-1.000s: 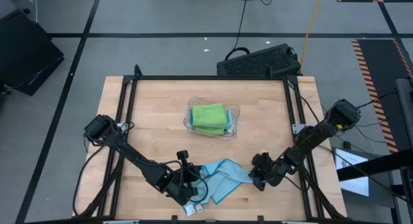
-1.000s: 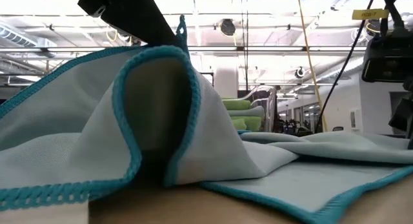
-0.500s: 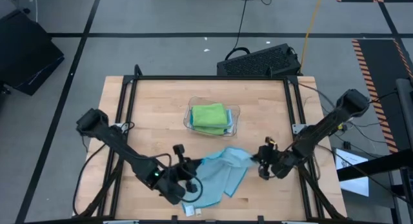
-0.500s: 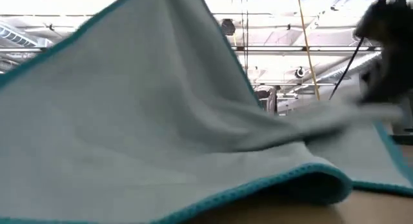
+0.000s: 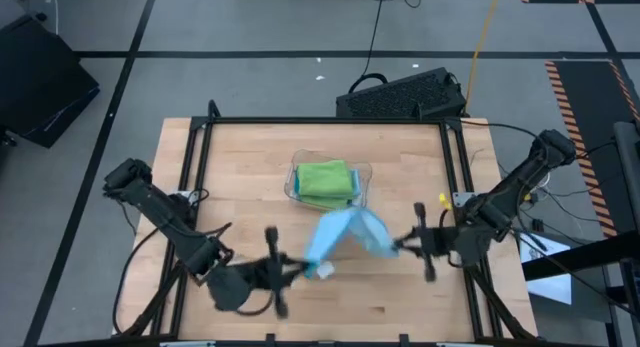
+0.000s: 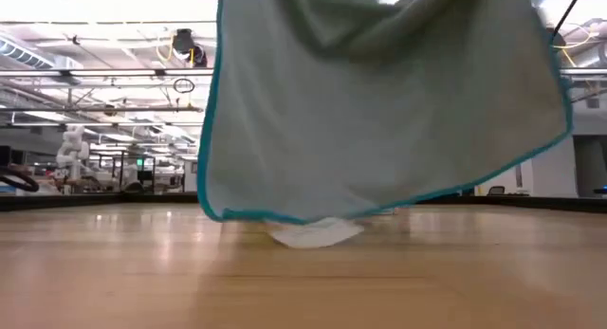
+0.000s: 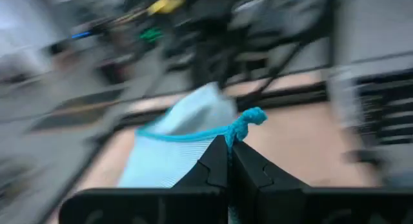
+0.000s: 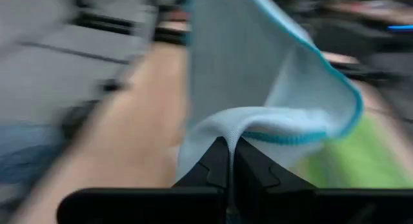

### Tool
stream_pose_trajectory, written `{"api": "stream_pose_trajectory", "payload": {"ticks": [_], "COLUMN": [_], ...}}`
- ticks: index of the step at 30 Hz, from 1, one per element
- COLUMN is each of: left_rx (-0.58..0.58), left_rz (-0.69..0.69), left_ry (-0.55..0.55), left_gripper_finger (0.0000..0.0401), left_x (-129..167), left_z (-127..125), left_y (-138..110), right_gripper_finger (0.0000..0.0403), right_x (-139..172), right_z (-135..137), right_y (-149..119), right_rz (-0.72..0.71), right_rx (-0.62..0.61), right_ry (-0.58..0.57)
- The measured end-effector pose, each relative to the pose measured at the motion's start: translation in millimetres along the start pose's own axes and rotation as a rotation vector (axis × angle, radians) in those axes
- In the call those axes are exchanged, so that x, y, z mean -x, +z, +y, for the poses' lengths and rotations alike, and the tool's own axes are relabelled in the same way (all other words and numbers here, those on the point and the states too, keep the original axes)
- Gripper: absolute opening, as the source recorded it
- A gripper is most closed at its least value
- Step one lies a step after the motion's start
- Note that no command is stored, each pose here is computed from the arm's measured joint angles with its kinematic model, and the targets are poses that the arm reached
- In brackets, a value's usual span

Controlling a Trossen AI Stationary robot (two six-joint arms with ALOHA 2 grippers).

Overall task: Fold microfiber towels
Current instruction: Fold the blue microfiber cloth

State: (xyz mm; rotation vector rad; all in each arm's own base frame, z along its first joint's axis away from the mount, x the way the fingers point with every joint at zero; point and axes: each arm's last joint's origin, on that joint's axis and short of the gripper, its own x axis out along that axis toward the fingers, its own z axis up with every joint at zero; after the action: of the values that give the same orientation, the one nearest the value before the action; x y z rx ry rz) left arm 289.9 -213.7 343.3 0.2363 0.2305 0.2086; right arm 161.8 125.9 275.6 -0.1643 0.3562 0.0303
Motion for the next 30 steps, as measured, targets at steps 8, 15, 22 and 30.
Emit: {"api": "stream_pose_trajectory", "payload": {"ticks": [8, 15, 22, 30], "left_rx": [-0.030, 0.097, 0.107, 0.084], "left_rz": [-0.072, 0.081, 0.217, 0.362], "left_ry": [0.076, 0.041, -0.039, 0.084], "left_gripper_finger": [0.0004, 0.0004, 0.0010, 0.0013], "left_x": [39.4, 34.6, -6.5, -48.8], "left_z": [-17.0, -15.7, -29.6, -13.5], "left_y": [9.4, -16.9, -45.8, -76.0], "right_gripper_finger": [0.0004, 0.0007, 0.0008, 0.0008], "right_x": [23.2, 23.2, 11.5, -7.6], "right_z": [14.0, 6.9, 17.5, 4.3], "right_y": [7.8, 0.4, -21.3, -66.5], "right_rz": [0.053, 0.134, 0.196, 0.212], "right_rx": [-0.010, -0.131, -0.224, -0.212], "right_ry": [0.047, -0.046, 0.060, -0.117]}}
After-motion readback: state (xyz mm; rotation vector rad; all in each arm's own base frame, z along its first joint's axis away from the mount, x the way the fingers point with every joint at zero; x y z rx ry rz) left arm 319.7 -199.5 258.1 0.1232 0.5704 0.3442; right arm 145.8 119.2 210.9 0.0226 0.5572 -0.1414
